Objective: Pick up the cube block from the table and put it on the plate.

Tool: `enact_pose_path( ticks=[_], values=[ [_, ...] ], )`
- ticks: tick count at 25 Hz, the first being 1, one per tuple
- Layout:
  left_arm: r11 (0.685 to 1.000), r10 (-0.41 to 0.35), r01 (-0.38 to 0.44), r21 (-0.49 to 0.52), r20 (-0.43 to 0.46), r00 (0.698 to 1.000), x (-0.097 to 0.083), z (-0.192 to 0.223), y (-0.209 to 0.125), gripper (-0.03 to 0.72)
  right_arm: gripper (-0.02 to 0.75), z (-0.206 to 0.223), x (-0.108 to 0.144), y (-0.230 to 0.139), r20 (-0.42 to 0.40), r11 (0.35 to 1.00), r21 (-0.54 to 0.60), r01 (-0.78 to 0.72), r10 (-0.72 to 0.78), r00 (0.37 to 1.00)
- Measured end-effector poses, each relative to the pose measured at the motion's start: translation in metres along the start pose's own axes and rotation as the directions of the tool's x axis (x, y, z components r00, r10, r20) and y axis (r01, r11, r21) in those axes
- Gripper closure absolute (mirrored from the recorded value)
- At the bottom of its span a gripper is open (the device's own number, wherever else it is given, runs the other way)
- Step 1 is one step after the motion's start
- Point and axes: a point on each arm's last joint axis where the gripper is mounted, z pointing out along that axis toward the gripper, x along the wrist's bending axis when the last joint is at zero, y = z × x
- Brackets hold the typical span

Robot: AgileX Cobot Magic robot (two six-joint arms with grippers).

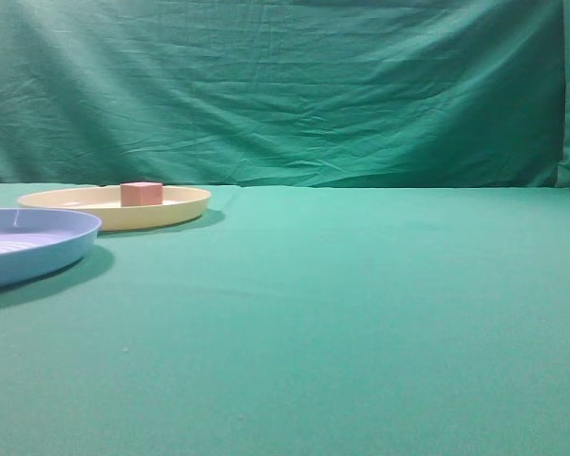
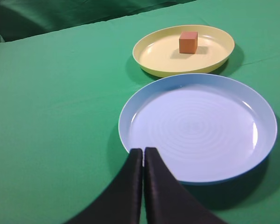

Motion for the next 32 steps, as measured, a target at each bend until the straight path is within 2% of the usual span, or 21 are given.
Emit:
enact_pose_path(
  ticks=[2, 5, 9, 13, 19, 23, 32],
  values=[
    [1.0, 0.0, 0.0, 0.0, 0.0, 1.0, 0.0, 0.0, 0.0, 0.688, 0.738, -0.012, -0.004, -0.016, 0.059, 0.998, -0.055, -0.038, 0.041, 0.997],
    [1.0, 0.0, 0.0, 0.0, 0.0, 1.0, 0.0, 0.0, 0.0, 0.688, 0.738, -0.029, -0.012, -0.044, 0.139, 0.975, -0.207, -0.076, 0.107, 0.985],
    [1.0, 0.0, 0.0, 0.0, 0.0, 1.0, 0.0, 0.0, 0.0, 0.688, 0.738, -0.03, -0.024, -0.089, 0.273, 0.925, -0.364, -0.108, 0.217, 0.937],
    [1.0, 0.0, 0.0, 0.0, 0.0, 1.0, 0.0, 0.0, 0.0, 0.688, 0.738, -0.016, -0.027, -0.141, 0.375, 0.898, -0.421, -0.125, 0.299, 0.878],
    [1.0, 0.0, 0.0, 0.0, 0.0, 1.0, 0.0, 0.0, 0.0, 0.688, 0.738, 0.0, -0.022, -0.198, 0.456, 0.873, -0.472, -0.122, 0.361, 0.813],
    [1.0, 0.0, 0.0, 0.0, 0.0, 1.0, 0.0, 0.0, 0.0, 0.688, 0.738, 0.016, -0.022, -0.222, 0.483, 0.885, -0.437, -0.159, 0.381, 0.789],
    [1.0, 0.0, 0.0, 0.0, 0.0, 1.0, 0.0, 0.0, 0.0, 0.688, 0.738, 0.019, -0.022, -0.227, 0.487, 0.895, -0.405, -0.186, 0.383, 0.784]
  ],
)
